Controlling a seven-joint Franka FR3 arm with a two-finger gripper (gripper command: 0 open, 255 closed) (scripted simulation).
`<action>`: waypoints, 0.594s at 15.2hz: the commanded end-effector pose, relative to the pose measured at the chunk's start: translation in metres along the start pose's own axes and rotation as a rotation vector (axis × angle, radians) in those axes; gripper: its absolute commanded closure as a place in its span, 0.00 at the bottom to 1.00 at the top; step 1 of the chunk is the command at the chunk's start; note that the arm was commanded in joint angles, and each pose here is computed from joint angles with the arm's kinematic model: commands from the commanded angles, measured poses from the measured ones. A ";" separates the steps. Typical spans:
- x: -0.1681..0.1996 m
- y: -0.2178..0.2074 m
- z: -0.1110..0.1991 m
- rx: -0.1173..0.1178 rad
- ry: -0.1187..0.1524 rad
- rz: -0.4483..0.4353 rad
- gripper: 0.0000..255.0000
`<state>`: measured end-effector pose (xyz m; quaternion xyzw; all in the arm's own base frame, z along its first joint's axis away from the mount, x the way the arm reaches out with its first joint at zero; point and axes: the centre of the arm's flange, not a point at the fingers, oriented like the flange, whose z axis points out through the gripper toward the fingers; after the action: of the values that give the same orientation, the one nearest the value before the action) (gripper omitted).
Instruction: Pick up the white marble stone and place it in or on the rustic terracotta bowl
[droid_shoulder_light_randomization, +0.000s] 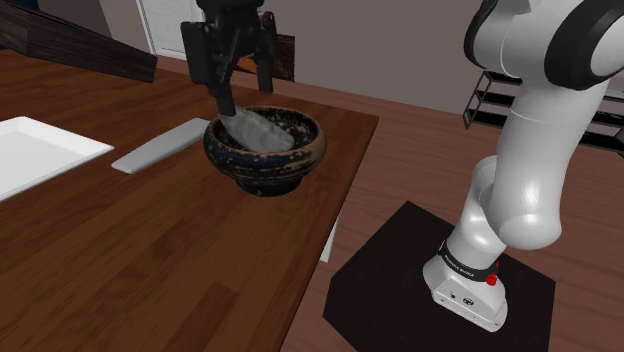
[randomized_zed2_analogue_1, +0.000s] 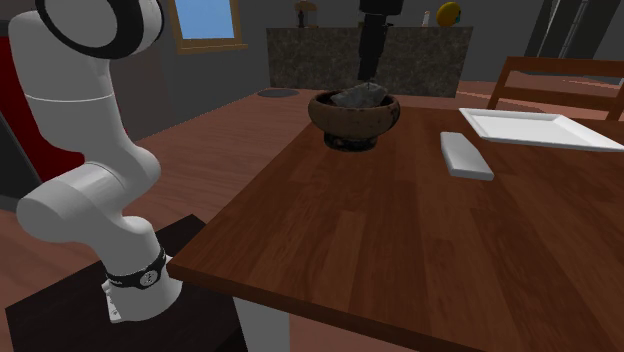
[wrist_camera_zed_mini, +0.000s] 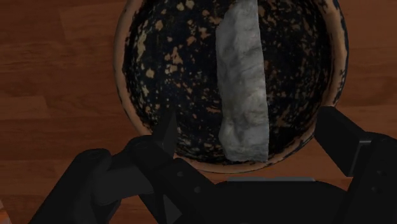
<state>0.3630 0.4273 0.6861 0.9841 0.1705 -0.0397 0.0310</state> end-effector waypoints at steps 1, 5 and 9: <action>0.001 0.002 -0.023 -0.001 -0.001 0.001 0.00; 0.001 0.002 -0.034 -0.001 -0.001 0.001 0.00; 0.001 0.002 -0.034 -0.001 -0.001 0.001 0.00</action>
<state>0.3665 0.4285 0.7194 0.9841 0.1700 -0.0402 0.0314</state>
